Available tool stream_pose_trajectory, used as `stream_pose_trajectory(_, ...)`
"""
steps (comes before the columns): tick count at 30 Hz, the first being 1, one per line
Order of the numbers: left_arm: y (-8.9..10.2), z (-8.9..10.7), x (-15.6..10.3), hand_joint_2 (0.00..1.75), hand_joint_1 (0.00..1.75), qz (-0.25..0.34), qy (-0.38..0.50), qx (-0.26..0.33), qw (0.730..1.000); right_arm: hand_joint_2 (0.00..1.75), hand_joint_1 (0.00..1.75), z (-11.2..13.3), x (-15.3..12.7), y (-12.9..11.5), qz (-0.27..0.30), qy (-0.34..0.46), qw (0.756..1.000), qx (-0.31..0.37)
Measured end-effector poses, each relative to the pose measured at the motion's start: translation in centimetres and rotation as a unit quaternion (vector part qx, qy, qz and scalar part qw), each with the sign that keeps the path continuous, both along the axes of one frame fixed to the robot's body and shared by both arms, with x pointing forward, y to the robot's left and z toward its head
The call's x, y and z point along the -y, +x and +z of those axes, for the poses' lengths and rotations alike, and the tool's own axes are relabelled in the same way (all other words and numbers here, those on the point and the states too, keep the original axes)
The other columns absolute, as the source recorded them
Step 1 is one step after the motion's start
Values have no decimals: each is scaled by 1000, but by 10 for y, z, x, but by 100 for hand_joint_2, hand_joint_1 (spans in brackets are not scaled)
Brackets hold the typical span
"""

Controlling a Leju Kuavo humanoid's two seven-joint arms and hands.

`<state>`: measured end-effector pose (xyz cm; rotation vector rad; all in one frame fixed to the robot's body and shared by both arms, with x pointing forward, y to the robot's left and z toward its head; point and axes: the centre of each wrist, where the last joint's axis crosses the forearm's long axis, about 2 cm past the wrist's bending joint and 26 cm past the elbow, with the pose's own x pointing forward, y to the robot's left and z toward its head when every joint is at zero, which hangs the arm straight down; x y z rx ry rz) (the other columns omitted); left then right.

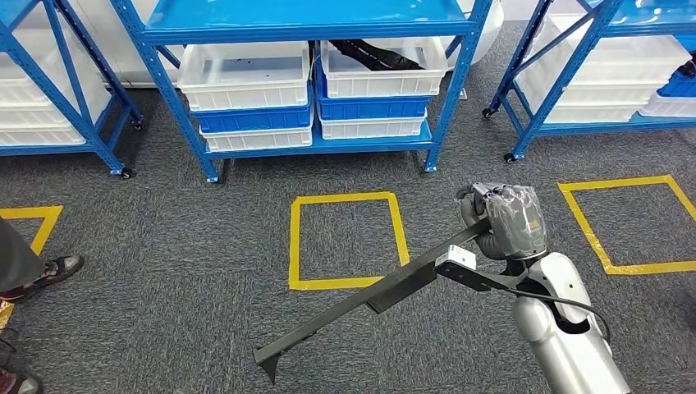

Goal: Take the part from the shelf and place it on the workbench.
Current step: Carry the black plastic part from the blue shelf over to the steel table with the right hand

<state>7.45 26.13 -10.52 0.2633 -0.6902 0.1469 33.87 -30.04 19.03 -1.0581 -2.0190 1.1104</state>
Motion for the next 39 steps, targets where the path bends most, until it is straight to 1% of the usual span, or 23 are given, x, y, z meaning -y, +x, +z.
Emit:
stream_pose_trajectory(7,-8,-1,0,175,0,0,0,-9,1000,175,175,0,-1,1,0,6,1000,0)
stream_pose_trajectory(32,-4,-1,0,175,0,1,4,-7,1000,175,175,9,4,5,-13,21,1000,14)
stream_pose_trajectory(39,-11,-2,-2,175,0,-9,5,-5,1000,175,175,5,7,-2,-30,29,999,12)
